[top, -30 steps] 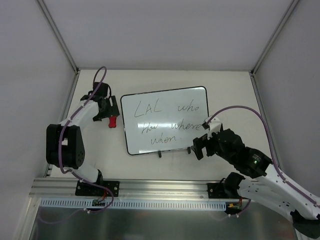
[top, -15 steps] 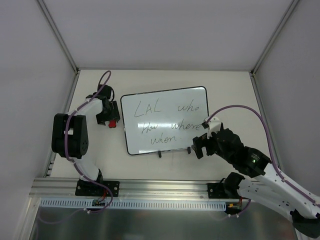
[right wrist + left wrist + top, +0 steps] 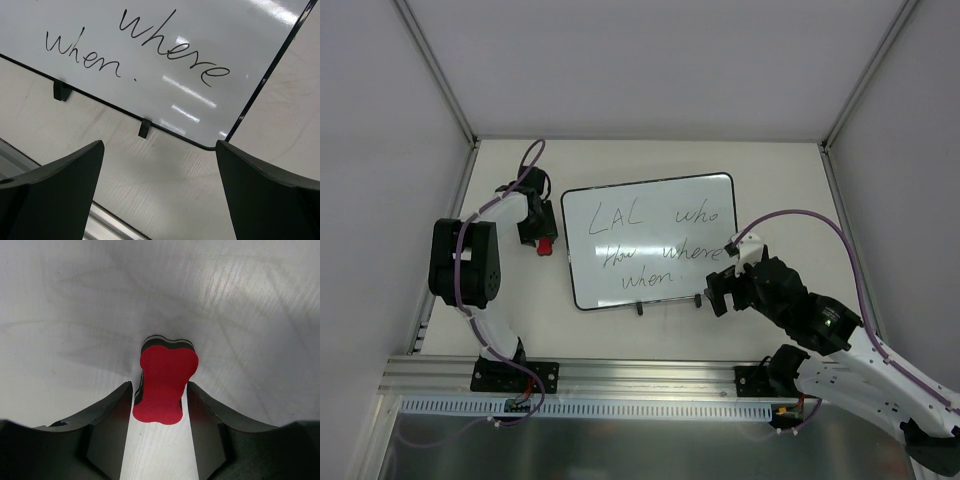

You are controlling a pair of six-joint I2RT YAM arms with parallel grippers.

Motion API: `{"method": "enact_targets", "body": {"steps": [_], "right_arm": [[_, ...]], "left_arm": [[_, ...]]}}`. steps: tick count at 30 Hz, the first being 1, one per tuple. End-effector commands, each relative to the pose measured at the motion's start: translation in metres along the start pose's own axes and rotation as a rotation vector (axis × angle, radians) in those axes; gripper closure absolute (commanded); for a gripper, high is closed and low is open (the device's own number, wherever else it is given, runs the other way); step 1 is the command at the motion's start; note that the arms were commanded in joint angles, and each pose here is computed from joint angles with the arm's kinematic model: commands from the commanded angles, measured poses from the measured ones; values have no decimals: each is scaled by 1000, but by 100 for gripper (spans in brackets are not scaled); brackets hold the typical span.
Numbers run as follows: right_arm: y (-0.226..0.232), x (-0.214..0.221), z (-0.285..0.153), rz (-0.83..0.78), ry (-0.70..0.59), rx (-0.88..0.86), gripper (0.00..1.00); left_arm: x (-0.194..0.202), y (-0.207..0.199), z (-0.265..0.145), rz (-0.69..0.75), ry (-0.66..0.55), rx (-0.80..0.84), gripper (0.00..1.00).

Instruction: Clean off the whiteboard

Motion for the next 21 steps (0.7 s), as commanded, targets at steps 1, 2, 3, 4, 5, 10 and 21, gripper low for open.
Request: {"method": "enact_targets", "body": {"steps": [1,2,3,4,5,10,21], "right_arm": [[-1,-9,-1,8,-37,10,1],[-1,-10,-1,7,-37,12,1],[-1,-10,-1,6,-36,12,1],[-1,-9,0,2,-30,18,1],[-1,-9,1,3,-26,17,1],[1,-13,2,-1,-22,21,1],[-36,-46,22,162,3,67,1]], "left_arm": [[-10,2,0,1,-13,-4,53],[-11,2,1,0,-11,-2,55],[-12,1,0,1,-16,1,56],[-12,1,0,1,-14,4,57],[-13,0,1,2,-15,7,60],[-13,2,1,7,-15,3,74],[-6,6,-56,-21,-154,37,92]]}}
Point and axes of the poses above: each gripper's point midway between its finger pads, its own z axis out along the fingers, its own y axis along the line the jaws close on, x = y × z, the point moved 3 cm from there along -z, back along the fingers, and after that the axes turned 11 degrees about z, right-handed, at the moved point
